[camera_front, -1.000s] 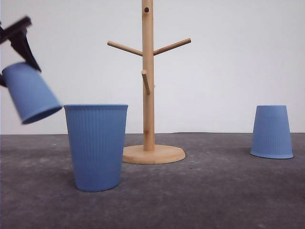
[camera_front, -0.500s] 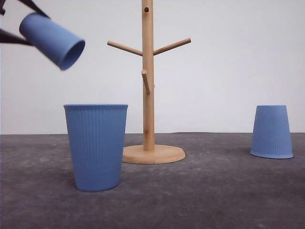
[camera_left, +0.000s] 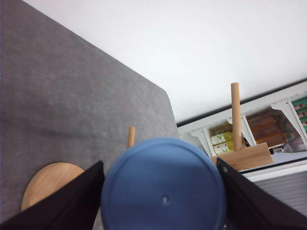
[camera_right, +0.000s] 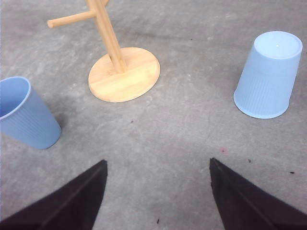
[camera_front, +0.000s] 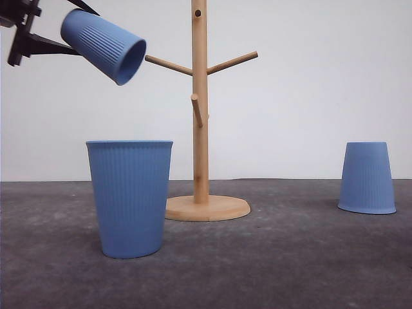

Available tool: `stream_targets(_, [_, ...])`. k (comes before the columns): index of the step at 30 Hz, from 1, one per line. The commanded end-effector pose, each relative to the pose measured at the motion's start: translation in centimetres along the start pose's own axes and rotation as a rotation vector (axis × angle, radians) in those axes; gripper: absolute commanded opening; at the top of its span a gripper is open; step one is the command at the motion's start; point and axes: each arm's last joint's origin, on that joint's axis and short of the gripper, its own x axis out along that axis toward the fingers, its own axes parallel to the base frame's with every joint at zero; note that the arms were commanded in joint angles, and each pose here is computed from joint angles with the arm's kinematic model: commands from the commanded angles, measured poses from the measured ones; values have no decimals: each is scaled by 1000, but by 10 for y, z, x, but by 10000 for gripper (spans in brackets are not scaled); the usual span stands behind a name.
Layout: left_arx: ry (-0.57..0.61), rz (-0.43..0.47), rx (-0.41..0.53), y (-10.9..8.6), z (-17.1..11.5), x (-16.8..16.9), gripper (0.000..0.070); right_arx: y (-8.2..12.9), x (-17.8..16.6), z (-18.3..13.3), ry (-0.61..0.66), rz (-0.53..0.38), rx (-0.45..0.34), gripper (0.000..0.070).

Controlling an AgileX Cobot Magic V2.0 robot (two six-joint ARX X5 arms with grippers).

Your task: Place three cups

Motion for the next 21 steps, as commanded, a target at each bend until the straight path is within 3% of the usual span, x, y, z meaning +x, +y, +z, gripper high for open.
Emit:
stream_targets(1, [-2, -19, 4, 0, 6, 6, 340, 2, -2, 5, -22, 3, 3, 427])
stream_targets(21, [55, -54, 42, 11, -10, 61, 339, 2, -2, 5, -22, 3, 18, 427])
